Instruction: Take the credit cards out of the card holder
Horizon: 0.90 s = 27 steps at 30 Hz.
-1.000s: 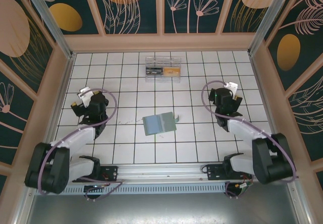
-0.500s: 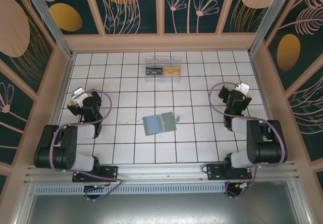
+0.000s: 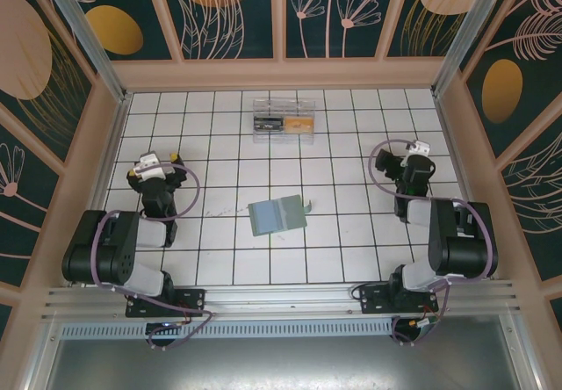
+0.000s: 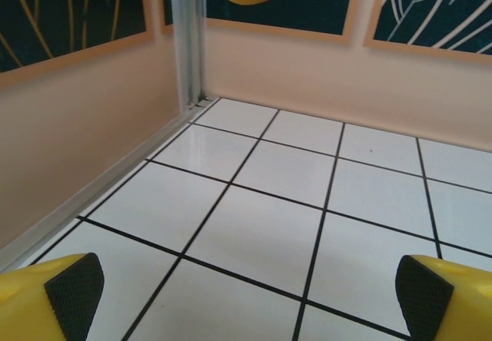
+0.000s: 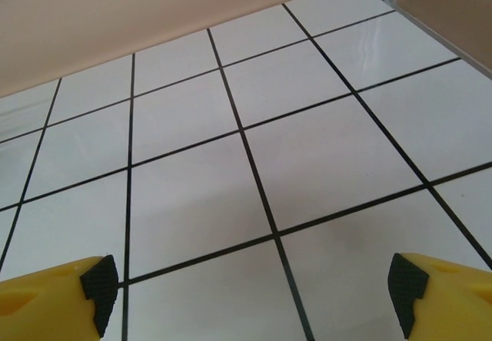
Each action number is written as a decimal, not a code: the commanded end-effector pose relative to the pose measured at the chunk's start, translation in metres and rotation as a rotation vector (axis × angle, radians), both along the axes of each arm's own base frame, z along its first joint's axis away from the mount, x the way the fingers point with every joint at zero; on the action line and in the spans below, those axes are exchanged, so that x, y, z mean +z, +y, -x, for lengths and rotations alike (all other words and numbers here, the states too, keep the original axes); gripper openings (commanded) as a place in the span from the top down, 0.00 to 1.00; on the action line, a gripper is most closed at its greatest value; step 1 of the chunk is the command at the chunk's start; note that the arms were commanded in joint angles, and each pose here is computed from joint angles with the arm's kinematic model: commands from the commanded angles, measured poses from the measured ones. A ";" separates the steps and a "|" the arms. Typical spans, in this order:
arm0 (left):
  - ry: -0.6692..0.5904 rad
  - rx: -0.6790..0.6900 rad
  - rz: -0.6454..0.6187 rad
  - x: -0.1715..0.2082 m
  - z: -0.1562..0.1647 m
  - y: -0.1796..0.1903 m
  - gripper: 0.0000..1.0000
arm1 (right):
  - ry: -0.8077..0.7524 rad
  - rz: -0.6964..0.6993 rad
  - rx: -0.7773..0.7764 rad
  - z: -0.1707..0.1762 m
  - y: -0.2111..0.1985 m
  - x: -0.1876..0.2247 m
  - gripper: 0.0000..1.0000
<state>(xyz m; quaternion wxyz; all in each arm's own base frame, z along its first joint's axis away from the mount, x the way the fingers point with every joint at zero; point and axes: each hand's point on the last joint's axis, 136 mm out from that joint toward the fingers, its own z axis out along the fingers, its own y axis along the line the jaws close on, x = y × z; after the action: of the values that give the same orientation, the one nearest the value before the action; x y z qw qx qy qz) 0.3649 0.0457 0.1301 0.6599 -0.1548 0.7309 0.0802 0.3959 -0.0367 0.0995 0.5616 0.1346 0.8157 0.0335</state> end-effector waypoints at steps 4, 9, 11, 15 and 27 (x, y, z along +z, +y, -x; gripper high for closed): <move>-0.048 -0.029 -0.013 0.009 0.000 -0.004 0.01 | -0.194 -0.002 -0.009 0.016 -0.012 0.031 0.01; -0.049 -0.028 -0.017 0.009 0.000 -0.003 0.01 | -0.236 0.022 -0.014 0.028 -0.008 0.035 0.01; -0.049 -0.028 -0.016 0.009 0.000 -0.003 0.01 | -0.257 0.058 0.000 0.030 0.001 0.037 0.01; -0.048 -0.029 -0.017 0.009 0.000 -0.004 0.01 | -0.330 0.139 0.052 0.043 0.020 0.035 0.01; -0.047 -0.037 -0.018 0.009 -0.001 -0.005 0.01 | -0.226 0.131 0.064 0.021 0.022 0.022 0.01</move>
<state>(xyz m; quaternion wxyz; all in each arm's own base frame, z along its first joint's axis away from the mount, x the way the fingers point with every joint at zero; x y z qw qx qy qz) 0.3646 0.0416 0.1310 0.6664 -0.1434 0.7281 0.0725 0.3715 -0.0161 0.1146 0.6471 0.0721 0.7588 0.0152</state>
